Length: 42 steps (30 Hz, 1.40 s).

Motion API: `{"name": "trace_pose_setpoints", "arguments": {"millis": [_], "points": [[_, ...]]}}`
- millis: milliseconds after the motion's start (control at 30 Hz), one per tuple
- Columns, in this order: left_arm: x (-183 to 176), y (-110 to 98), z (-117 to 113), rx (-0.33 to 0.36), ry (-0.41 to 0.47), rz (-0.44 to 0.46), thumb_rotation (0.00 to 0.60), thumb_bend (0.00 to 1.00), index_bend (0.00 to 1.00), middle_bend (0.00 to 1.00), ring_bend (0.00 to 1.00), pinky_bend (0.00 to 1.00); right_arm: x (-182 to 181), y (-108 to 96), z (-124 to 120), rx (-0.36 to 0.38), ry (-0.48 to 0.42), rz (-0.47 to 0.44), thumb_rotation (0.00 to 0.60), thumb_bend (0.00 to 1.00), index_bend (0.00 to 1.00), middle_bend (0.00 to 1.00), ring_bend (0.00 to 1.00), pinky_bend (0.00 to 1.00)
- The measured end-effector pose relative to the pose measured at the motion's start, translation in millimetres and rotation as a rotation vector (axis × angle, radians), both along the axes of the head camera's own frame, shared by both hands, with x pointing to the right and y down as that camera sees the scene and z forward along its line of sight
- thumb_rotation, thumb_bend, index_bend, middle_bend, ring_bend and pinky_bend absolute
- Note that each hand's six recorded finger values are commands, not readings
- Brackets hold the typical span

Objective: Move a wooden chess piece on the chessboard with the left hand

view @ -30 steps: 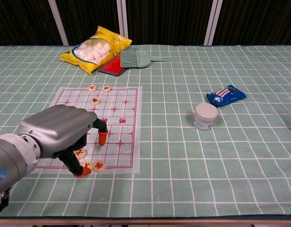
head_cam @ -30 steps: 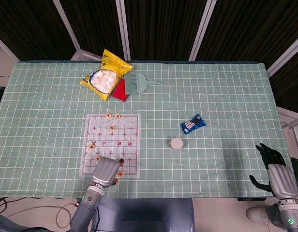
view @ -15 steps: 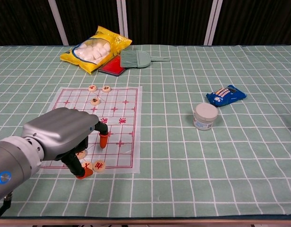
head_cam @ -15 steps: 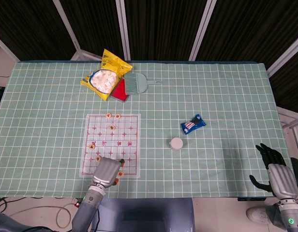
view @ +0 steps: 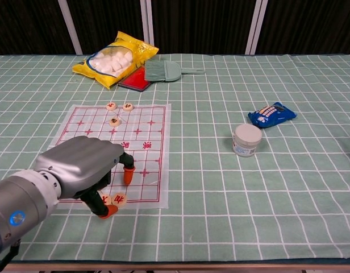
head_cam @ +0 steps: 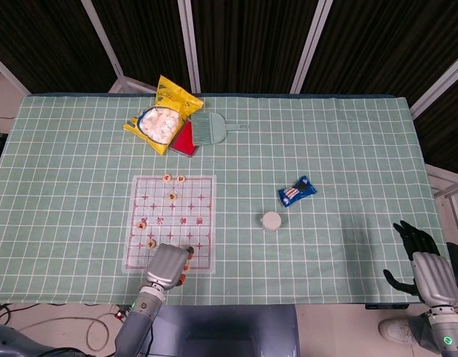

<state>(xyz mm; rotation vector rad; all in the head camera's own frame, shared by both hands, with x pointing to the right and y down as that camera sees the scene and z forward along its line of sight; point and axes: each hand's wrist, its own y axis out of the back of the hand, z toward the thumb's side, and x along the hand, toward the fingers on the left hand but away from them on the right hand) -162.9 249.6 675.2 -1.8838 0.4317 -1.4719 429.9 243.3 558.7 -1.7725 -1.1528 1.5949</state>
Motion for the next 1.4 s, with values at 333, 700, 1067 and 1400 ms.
{"name": "trace_pose_setpoints", "arguments": {"millis": [333, 700, 1067, 1400], "points": [[3.0, 0.6, 3.8, -0.003, -0.005, 0.002, 0.6, 0.22, 0.46, 1.0, 0.99, 1.0, 0.5, -0.3, 0.2, -0.002, -0.003, 0.005, 0.6, 0.34, 0.0, 0.0, 0.0, 0.0], [-0.8, 0.4, 7.6, -0.01, -0.018, -0.005, 0.6, 0.22, 0.46, 1.0, 0.99, 1.0, 0.2, -0.1, -0.1, -0.004, -0.008, 0.008, 0.6, 0.34, 0.0, 0.0, 0.0, 0.0], [1.1, 2.4, 11.3, -0.022, -0.016, -0.004, 0.6, 0.22, 0.46, 1.0, 0.99, 1.0, 0.2, -0.1, -0.2, -0.004, -0.01, 0.009, 0.6, 0.34, 0.0, 0.0, 0.0, 0.0], [2.4, 4.9, 14.4, -0.032, -0.017, -0.005, 0.6, 0.26, 0.5, 1.0, 0.99, 1.0, 0.6, -0.1, 0.0, -0.006, -0.015, 0.016, 0.6, 0.34, 0.0, 0.0, 0.0, 0.0]]}}
